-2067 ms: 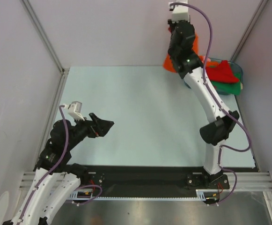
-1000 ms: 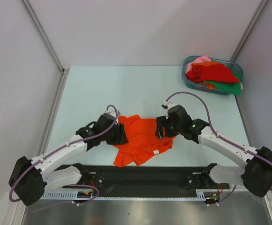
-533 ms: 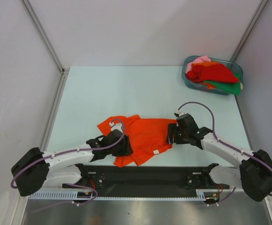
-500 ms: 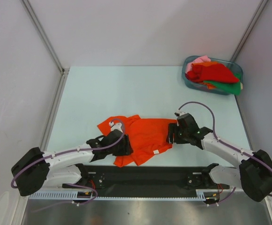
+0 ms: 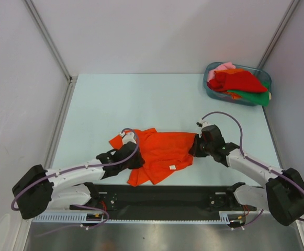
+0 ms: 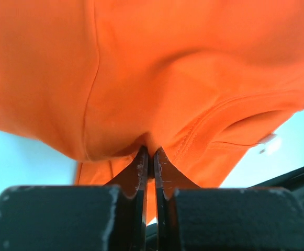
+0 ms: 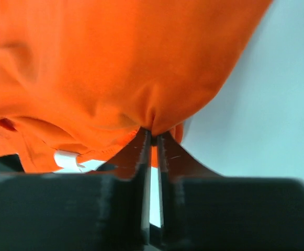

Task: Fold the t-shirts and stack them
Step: Flatten the tshirt out

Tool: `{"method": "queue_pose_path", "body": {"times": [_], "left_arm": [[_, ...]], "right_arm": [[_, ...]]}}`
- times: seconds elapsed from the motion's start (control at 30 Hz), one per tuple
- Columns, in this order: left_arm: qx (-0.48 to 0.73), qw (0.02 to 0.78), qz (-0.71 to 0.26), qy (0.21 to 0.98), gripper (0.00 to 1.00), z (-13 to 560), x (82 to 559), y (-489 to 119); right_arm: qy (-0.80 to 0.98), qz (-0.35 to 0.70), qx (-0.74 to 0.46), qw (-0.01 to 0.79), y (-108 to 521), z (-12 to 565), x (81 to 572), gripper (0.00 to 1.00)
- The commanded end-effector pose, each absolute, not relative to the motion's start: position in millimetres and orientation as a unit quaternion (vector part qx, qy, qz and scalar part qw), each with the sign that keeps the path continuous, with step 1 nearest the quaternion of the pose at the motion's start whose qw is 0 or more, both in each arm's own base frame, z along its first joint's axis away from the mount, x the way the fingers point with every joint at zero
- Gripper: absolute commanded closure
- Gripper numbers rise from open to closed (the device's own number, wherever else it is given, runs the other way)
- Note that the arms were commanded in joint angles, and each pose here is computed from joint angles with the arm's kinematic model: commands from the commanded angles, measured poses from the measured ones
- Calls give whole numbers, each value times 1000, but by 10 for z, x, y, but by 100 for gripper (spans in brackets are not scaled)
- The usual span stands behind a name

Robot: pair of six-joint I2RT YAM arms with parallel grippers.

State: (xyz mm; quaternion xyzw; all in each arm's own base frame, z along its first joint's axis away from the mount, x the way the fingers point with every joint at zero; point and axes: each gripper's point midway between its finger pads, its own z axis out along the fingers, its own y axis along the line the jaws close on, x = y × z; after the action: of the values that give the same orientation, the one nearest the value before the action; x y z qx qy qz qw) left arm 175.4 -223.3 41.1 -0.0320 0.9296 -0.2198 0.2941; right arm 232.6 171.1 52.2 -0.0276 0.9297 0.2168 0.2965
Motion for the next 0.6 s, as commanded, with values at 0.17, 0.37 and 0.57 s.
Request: {"method": "queue_pose_path", "body": {"times": [0.17,0.37,0.57], "left_arm": [[-8,428,-221,876,100,1620,2119,-2163],[-6,555,-235,798,100,2872,2120,-1721],[28,680,-250,689,100,4282,2044,-1403]], "right_arm": [[885,263,-92,373,1953,1445,2323,100],[810,334,-169,451,2181,2596,2011,100],[741,346,-181,546,2157,3633,1966,100]]}}
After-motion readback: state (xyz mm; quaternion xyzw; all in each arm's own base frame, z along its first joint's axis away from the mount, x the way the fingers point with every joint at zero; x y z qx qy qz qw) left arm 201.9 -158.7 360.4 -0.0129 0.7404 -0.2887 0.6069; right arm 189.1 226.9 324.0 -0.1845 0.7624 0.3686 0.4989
